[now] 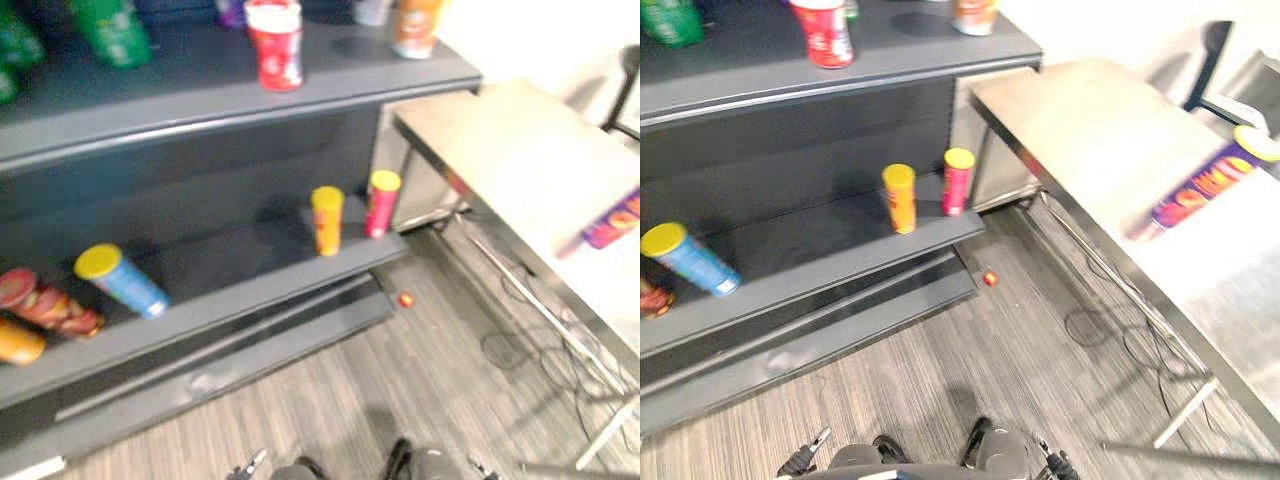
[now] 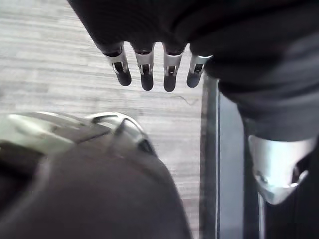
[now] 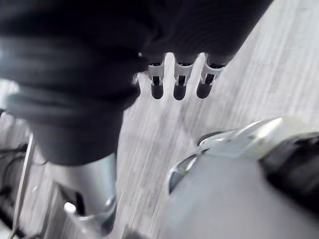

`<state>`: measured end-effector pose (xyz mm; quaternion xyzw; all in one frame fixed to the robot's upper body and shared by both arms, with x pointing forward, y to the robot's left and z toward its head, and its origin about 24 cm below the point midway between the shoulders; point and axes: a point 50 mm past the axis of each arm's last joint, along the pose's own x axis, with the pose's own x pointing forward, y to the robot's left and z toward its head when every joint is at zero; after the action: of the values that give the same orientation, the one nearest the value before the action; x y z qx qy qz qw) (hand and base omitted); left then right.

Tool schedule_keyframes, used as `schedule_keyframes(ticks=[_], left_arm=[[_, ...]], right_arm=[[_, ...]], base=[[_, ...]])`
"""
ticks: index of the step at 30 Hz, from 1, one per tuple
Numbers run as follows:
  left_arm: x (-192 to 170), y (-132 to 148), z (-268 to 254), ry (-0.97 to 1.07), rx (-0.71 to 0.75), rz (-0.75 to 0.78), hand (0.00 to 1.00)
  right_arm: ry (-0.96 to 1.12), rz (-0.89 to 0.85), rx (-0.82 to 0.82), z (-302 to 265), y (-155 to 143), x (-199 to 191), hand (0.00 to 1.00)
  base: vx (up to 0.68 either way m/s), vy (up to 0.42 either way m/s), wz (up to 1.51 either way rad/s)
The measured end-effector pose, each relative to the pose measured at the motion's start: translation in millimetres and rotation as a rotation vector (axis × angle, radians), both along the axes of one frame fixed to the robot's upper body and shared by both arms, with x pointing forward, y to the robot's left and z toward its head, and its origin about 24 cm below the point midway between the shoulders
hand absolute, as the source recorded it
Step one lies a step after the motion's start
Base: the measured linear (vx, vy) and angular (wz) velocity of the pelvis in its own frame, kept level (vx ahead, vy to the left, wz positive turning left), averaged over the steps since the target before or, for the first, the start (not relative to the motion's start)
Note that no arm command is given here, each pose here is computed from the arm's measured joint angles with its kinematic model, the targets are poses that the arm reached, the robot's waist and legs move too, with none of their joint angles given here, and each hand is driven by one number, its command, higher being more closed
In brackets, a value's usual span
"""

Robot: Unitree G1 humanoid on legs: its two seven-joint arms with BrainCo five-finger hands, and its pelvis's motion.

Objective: Put the gum and the chips on the shelf.

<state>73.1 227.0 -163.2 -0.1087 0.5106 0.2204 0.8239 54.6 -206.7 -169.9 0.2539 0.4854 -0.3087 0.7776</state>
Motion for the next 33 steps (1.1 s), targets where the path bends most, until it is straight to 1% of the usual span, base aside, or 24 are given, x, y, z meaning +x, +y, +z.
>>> schedule_keyframes(ticks=[3,7,10,14,19,24,27,32,33], left_arm=[[12.7,-3.1,2.1,-0.033,-0.004,-0.035,0.00],[18.7,-10.6,2.1,-0.051,-0.024,-0.064,0.00],[19.2,-18.5,0.8,-0.054,-0.045,-0.060,0.00],[18.3,-20.3,0.0,-0.045,-0.052,-0.059,0.00],[18.0,-29.5,-1.5,-0.047,-0.076,-0.039,0.00],[14.9,-27.9,-2.1,-0.041,-0.074,-0.014,0.00],[16.0,-32.2,-2.4,-0.043,-0.082,-0.017,0.00],[18.1,-31.5,-2.5,-0.039,-0.081,-0.016,0.00],[14.0,-27.7,-2.9,-0.036,-0.084,0.022,0.00]], right_arm=[[0.024,0.002,0.014,-1.7,3.1,-6.8,0.00],[0.035,0.013,0.007,-1.7,-0.3,-7.3,0.00],[0.057,-0.008,0.006,-2.4,-3.7,-14.4,0.00],[0.053,-0.030,0.005,-2.2,-4.7,-14.0,0.00],[0.044,-0.064,-0.003,-1.4,-8.9,-12.6,0.00],[0.039,-0.112,0.004,-1.6,-8.4,-13.9,0.00],[0.000,-0.148,0.005,0.0,-9.9,-4.4,0.00],[-0.004,-0.154,0.009,-0.1,-9.5,-3.1,0.00],[0.006,-0.148,0.015,-0.9,-7.5,-5.6,0.00]], base=[[-0.05,-0.061,-0.59],[-0.09,-0.156,-0.43],[-0.08,-0.131,-0.12],[-0.04,-0.100,-0.08],[0.01,0.005,-0.09],[0.01,0.020,-0.17],[-0.13,0.123,-0.14],[-0.08,-0.015,-0.18],[-0.01,-0.114,-0.89]])
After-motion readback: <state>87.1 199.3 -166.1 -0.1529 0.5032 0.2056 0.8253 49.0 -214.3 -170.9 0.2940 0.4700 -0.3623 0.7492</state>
